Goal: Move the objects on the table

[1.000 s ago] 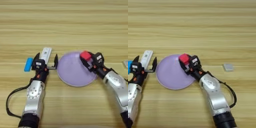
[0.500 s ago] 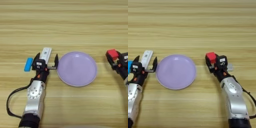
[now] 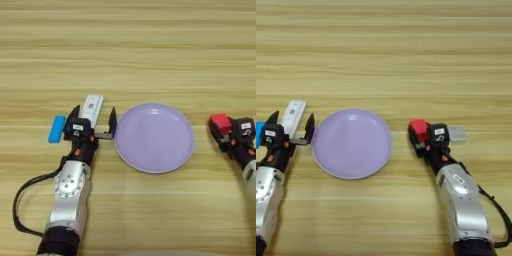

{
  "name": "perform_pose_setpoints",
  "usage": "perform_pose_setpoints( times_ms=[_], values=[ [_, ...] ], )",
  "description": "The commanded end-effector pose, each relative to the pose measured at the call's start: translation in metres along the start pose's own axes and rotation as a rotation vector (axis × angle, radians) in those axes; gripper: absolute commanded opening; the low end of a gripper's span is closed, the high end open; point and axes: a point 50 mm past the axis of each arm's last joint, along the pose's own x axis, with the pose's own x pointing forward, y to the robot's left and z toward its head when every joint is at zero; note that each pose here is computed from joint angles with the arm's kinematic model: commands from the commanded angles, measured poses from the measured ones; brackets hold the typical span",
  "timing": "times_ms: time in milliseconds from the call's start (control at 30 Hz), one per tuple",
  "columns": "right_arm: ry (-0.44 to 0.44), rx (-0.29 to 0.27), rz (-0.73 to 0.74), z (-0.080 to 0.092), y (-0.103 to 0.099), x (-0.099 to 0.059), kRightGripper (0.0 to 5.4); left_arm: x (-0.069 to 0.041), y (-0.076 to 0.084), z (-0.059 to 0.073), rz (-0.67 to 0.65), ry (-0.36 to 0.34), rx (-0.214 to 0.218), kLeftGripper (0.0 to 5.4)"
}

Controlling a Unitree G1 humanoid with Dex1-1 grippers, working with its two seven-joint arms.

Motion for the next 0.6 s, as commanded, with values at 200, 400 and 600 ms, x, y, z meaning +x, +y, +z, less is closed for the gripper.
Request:
perform_pose_setpoints(
  times_ms=[200, 400, 600],
  values=[
    [0.007, -0.016, 0.021, -0.004, 0.003, 0.002, 2.24, -0.002, 0.0, -0.003, 0.006, 0.023, 0.007, 5.4],
    [-0.001, -0.012, 0.019, -0.003, 0.003, 0.002, 2.87, -0.002, 0.0, -0.003, 0.007, 0.022, 0.008, 5.4],
    [-0.073, -0.033, 0.036, 0.009, 0.007, 0.001, 3.48, -0.002, 0.0, -0.003, 0.007, 0.022, 0.008, 5.4]
  ],
)
